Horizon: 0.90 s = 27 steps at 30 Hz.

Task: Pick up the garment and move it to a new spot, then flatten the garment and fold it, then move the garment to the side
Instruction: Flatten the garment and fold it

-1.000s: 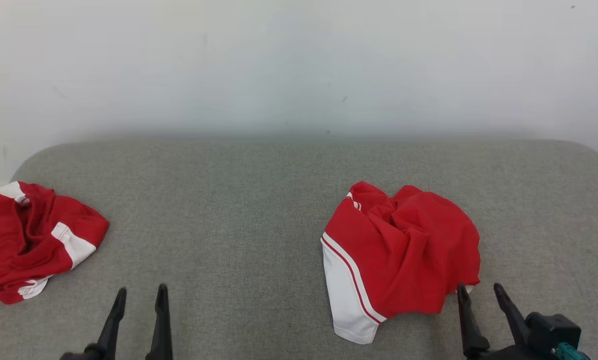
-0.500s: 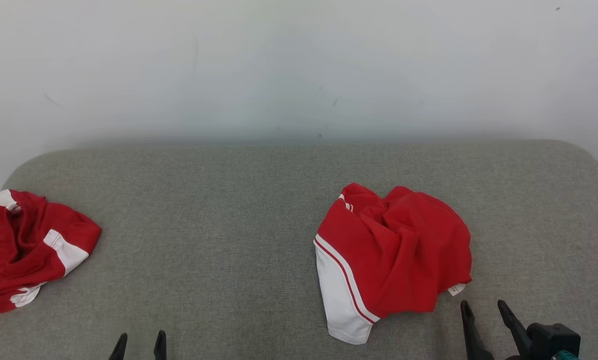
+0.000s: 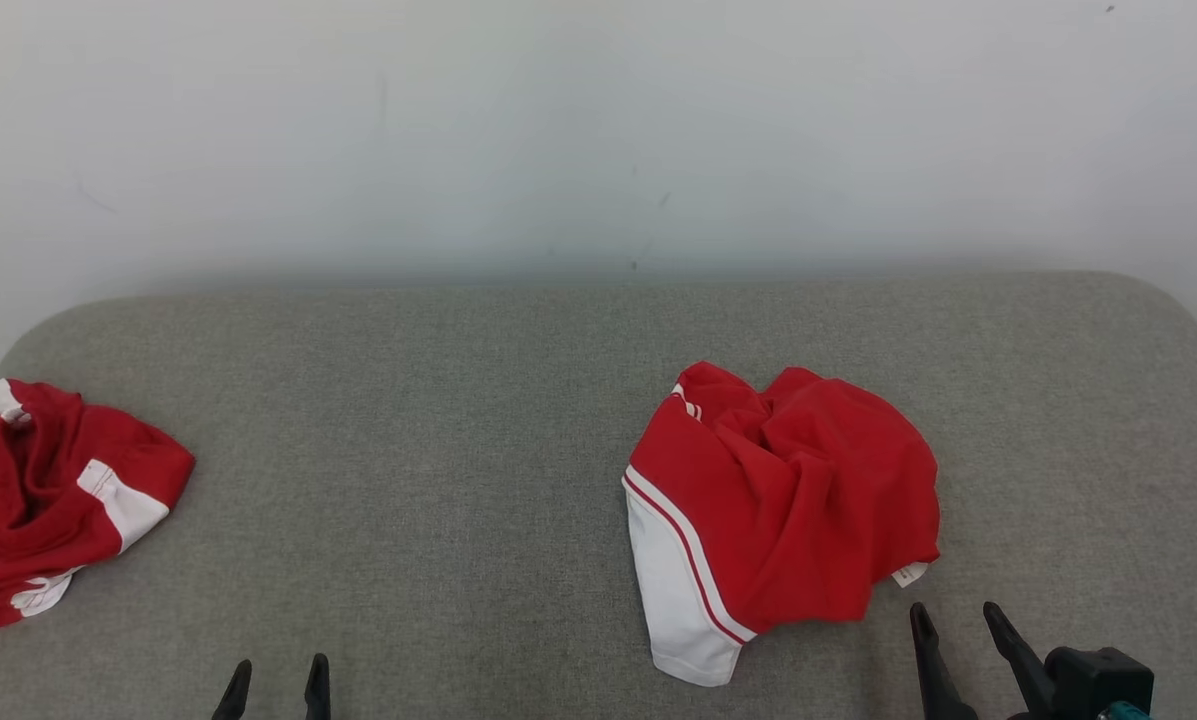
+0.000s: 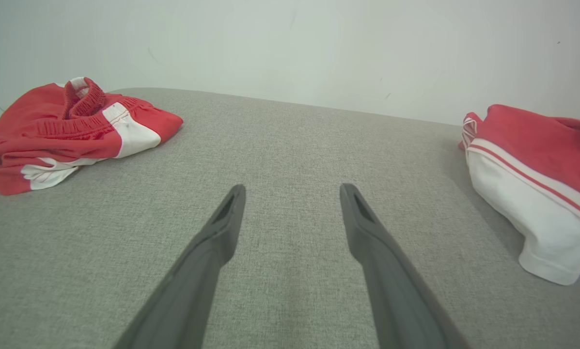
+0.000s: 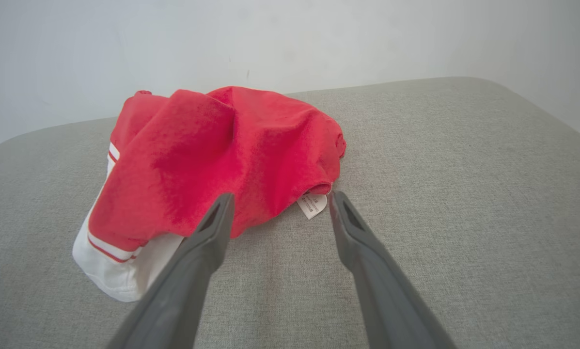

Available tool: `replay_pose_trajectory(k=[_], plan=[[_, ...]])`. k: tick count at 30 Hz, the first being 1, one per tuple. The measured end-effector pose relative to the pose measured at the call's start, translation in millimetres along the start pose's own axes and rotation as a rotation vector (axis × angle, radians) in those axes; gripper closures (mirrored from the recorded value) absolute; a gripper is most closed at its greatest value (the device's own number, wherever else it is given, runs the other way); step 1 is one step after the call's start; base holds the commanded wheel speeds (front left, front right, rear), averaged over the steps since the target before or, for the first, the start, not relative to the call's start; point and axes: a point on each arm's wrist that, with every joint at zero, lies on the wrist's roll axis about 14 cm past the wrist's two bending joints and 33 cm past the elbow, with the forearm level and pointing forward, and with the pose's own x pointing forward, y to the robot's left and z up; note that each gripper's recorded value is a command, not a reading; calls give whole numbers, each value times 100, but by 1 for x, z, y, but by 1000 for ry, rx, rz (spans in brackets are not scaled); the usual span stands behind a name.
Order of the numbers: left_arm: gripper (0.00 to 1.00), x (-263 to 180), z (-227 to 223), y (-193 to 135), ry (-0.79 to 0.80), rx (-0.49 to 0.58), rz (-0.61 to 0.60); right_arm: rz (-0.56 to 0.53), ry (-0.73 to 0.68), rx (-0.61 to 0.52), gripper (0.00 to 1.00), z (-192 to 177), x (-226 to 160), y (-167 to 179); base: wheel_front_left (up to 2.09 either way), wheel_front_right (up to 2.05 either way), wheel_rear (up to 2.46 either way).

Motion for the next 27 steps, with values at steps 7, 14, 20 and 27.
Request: replay_pose_trajectory(k=[7, 14, 20, 27], plan=[[0, 5, -3, -10, 20, -1, -36, 0, -1, 5, 0, 0, -1, 1, 0, 0, 0], [0, 47, 16, -56, 41, 26, -208, -26, -8, 18, 0, 3, -5, -7, 0, 0, 0], [0, 93, 25, -111, 136, 70, -388, -73, -4, 30, 0, 2, -11, -20, 0, 0, 0], [0, 124, -5, -157, 329, 53, -516, -165, -8, 52, 0, -1, -25, -45, 0, 0, 0]])
